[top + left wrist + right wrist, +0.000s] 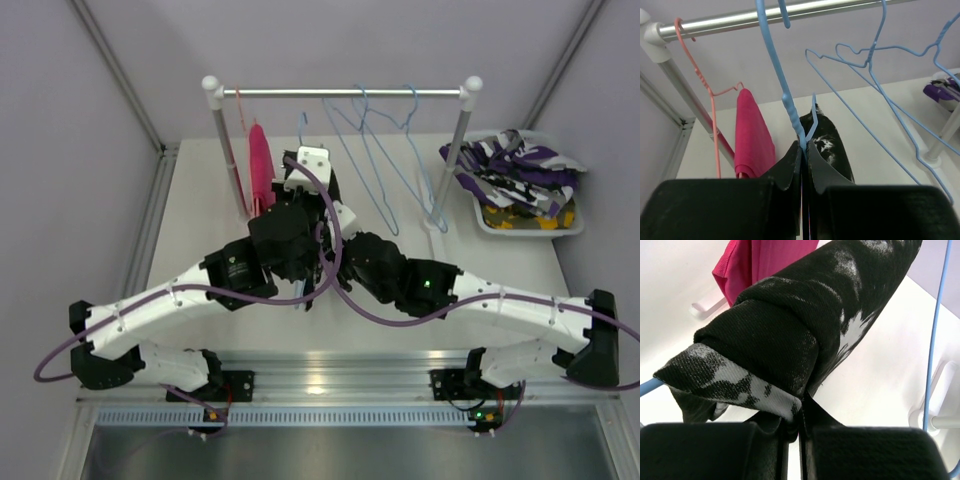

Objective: Remove the trousers from the hanger

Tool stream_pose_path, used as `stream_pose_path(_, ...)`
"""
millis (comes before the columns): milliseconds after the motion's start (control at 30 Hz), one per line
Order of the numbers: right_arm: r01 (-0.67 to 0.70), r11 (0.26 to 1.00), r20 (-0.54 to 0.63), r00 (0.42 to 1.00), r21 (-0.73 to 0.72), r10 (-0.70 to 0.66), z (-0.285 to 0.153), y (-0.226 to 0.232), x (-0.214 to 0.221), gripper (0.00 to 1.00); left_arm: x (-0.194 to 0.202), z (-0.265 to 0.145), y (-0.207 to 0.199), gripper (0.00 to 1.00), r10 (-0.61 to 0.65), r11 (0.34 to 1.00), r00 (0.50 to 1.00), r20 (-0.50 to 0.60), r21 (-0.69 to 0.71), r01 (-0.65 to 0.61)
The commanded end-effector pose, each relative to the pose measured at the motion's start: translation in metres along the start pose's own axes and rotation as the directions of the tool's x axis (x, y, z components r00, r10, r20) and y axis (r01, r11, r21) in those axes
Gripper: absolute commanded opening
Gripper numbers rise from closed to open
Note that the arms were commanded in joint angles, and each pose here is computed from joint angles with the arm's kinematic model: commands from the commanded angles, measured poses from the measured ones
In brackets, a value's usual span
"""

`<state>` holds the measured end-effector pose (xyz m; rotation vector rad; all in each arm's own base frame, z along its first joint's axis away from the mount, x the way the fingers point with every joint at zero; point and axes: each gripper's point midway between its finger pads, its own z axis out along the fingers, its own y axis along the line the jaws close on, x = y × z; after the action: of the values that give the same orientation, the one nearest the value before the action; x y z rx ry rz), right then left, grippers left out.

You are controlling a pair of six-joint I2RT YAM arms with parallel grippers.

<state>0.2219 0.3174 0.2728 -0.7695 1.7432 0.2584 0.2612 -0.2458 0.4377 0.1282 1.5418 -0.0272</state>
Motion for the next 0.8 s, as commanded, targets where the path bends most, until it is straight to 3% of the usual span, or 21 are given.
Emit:
stream_pose_path(0, -0.262, 0.963, 0.302, 0.925, 0.063, 0.232, -0.032, -0.047, -0.090, 0.00, -0.002, -0.001, 0.016, 0.00, 0.193, 0.979, 0.981, -0.023, -0.061, -0.194)
stream_pose_path(200, -0.260, 0.965, 0.303, 0.922, 0.028, 0.240, -0.034, -0.042, -0.092, 0.00, 0.000, 0.010, 0.018, 0.00, 0.262, 0.956, 0.964, -0.038, -0.126, -0.265)
stream_pose_path(567, -0.243, 0.970, 0.294, 0.928, 0.007, 0.230, -0.038, -0.040, -0.088, 0.00, 0.016, 0.023, 0.016, 0.00, 0.269, 0.949, 0.960, -0.076, -0.148, -0.278)
stream_pose_path(700, -0.242, 0.970, 0.290, 0.929, 0.007, 0.230, -0.040, -0.041, -0.086, 0.00, 0.017, 0.025, 0.022, 0.00, 0.253, 0.955, 0.964, -0.080, -0.141, -0.262)
stream_pose_path(767, -0.241, 0.970, 0.282, 0.932, 0.014, 0.228, -0.038, -0.041, -0.082, 0.00, 0.017, 0.028, 0.024, 0.00, 0.178, 0.975, 0.981, -0.079, -0.123, -0.187)
